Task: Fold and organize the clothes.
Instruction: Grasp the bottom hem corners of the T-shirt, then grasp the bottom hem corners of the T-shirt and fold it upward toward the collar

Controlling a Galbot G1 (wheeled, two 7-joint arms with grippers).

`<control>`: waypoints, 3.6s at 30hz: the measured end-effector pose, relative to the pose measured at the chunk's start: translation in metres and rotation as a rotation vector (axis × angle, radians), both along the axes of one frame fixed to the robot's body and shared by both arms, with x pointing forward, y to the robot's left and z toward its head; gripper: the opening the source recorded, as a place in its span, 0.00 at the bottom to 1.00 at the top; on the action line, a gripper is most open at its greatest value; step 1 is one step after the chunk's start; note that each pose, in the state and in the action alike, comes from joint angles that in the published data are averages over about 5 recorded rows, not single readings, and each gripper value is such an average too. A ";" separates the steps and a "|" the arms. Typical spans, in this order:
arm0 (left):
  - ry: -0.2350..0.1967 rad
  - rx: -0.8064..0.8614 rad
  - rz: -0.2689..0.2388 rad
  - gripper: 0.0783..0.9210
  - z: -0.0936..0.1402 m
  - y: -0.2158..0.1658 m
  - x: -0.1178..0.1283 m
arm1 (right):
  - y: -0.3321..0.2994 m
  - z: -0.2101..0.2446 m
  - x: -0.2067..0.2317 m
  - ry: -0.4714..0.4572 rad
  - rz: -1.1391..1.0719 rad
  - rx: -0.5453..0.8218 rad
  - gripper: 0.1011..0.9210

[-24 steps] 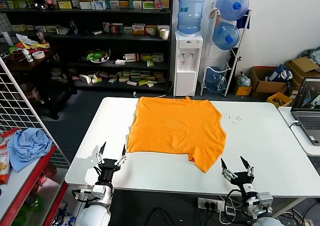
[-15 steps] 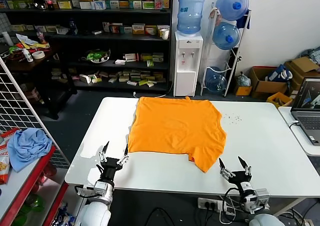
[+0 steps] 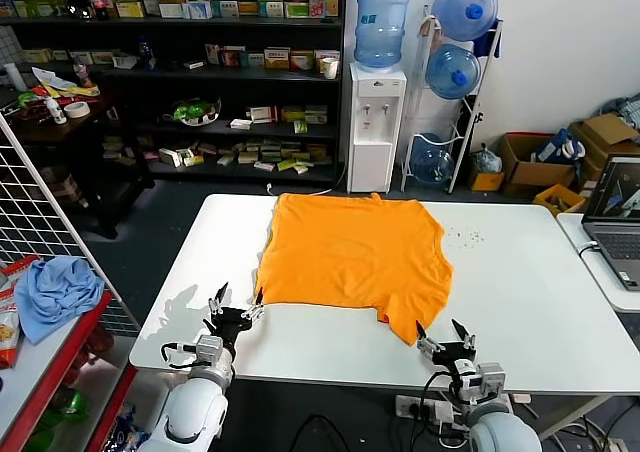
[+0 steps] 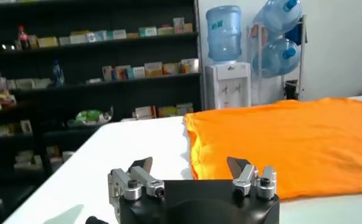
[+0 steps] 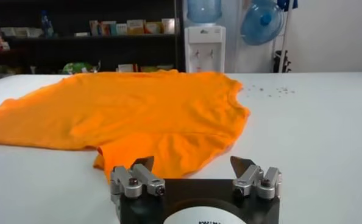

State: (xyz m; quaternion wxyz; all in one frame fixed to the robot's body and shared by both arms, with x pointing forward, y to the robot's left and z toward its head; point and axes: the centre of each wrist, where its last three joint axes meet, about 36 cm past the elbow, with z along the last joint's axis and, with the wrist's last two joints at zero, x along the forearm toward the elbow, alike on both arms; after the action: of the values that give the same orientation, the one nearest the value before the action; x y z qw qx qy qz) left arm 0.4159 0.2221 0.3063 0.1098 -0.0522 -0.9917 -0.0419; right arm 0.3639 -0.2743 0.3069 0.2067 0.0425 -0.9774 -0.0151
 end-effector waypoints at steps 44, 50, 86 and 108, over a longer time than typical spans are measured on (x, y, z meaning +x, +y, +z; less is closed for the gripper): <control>0.195 -0.005 -0.032 0.05 -0.011 -0.016 0.007 | 0.018 0.004 0.000 0.058 -0.026 -0.101 0.03; 0.194 0.001 -0.035 0.02 -0.010 -0.013 0.002 | 0.017 0.007 -0.007 0.072 -0.019 -0.118 0.03; 0.179 0.010 -0.055 0.02 -0.005 -0.007 -0.030 | 0.041 -0.007 -0.012 0.074 -0.081 -0.066 0.22; 0.166 0.041 -0.072 0.02 0.016 0.000 -0.069 | 0.022 0.037 -0.094 0.101 -0.054 -0.231 0.03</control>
State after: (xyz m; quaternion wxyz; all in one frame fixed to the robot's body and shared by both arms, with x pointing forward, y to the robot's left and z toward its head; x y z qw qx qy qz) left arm 0.3470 0.2221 0.3226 0.1912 -0.0890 -0.9755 -0.0619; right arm 0.2700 -0.2525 0.3437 0.2586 -0.0089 -0.9617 0.0900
